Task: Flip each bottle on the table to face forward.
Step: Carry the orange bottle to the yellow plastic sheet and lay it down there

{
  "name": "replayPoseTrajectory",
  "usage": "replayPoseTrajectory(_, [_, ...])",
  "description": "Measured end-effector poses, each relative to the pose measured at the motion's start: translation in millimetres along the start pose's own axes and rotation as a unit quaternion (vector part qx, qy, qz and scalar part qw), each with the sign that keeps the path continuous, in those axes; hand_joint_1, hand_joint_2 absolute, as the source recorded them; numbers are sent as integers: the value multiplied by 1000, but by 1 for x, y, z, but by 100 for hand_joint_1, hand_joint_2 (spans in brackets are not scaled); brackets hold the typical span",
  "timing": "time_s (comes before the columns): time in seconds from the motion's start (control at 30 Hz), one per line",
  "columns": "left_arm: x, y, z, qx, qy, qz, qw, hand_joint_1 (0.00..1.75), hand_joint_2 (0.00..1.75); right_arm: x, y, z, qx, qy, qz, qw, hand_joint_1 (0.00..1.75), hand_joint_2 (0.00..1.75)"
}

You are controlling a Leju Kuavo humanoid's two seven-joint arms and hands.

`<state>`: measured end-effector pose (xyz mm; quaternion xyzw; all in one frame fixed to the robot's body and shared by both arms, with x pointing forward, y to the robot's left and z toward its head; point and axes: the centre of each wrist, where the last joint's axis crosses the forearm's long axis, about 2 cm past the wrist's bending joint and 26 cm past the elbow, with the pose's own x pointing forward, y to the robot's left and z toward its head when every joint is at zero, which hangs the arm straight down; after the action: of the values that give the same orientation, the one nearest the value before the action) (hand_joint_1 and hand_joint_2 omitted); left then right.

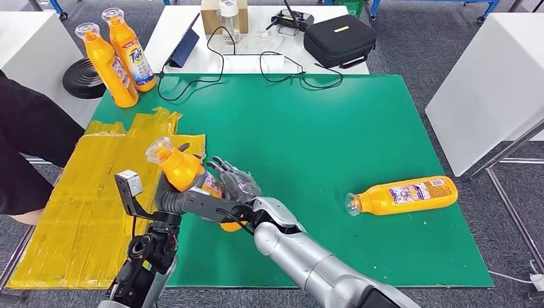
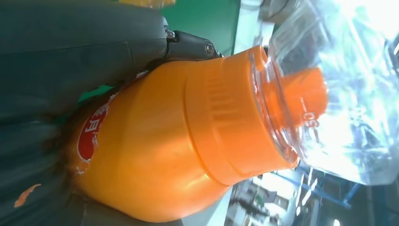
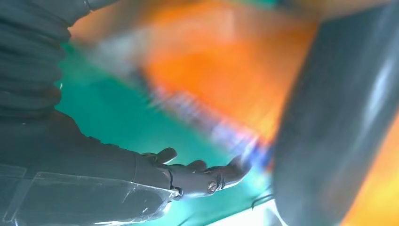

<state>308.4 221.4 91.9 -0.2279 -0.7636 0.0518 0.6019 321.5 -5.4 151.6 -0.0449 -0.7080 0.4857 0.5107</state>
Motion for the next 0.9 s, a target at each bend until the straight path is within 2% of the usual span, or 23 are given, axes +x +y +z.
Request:
replayPoseTrajectory(0.13, [10,12,-2,51,-28,-128,990,175,175,-1,-14,4,-41,-11,-8,999,0,0])
replayPoseTrajectory(0.23, [23,23,-4,96,-60,-233,966,175,175,-5,-32,11,-77,-13,-25,997,0,0])
replayPoseTrajectory(0.33, [33,30,-4,125,-83,-302,941,175,175,-9,-47,18,-110,-12,-40,993,0,0])
replayPoseTrajectory(0.4, [40,33,-4,155,-106,-394,900,175,175,-9,-54,24,-127,-14,-46,991,0,0])
replayPoseTrajectory(0.5, [50,37,-2,190,-148,-550,800,175,175,-9,-63,33,-147,-18,-55,987,0,0])
replayPoseTrajectory(0.6, [52,38,-1,173,-150,-657,718,175,175,-9,-69,41,-159,-24,-59,985,0,0])
replayPoseTrajectory(0.63, [51,38,0,163,-145,-678,702,175,175,-9,-70,43,-162,-26,-60,985,0,0])
replayPoseTrajectory(0.77, [44,38,1,129,-129,-724,665,175,175,-8,-74,46,-165,-31,-63,984,0,0])
replayPoseTrajectory(0.83, [35,39,2,102,-107,-761,632,175,175,-8,-74,46,-163,-35,-68,984,0,0])
replayPoseTrajectory(0.9, [23,41,4,78,-82,-784,611,175,175,-8,-75,46,-161,-41,-72,983,0,0])
